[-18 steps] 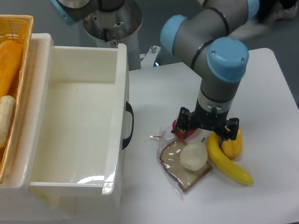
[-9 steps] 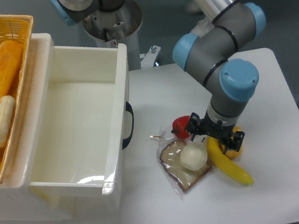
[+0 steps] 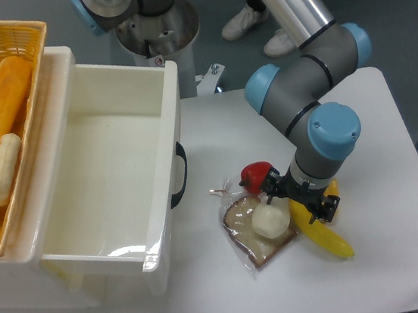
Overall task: Pick up the pear
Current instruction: 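Descend the gripper around the pale pear on the bread bag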
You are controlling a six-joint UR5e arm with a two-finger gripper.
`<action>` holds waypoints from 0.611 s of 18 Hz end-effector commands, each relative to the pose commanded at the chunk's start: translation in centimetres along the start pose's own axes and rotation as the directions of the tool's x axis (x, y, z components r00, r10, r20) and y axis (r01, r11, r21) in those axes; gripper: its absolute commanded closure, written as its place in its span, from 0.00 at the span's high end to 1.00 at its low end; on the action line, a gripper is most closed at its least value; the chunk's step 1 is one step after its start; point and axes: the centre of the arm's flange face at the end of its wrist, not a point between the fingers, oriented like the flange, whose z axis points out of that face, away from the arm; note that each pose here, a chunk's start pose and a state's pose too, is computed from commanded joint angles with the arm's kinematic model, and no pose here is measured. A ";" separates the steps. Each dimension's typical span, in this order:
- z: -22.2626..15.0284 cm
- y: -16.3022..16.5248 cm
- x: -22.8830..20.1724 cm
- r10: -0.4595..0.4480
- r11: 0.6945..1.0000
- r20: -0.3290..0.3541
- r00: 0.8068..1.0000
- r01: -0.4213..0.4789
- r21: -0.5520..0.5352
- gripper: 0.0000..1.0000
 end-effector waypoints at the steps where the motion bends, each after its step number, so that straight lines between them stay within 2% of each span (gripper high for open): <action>1: 0.1 -0.1 0.0 0.000 1.000 -0.002 1.000 0.000 0.001 1.00; 11: 0.2 -0.4 0.8 0.004 1.000 -0.019 1.000 -0.003 0.022 1.00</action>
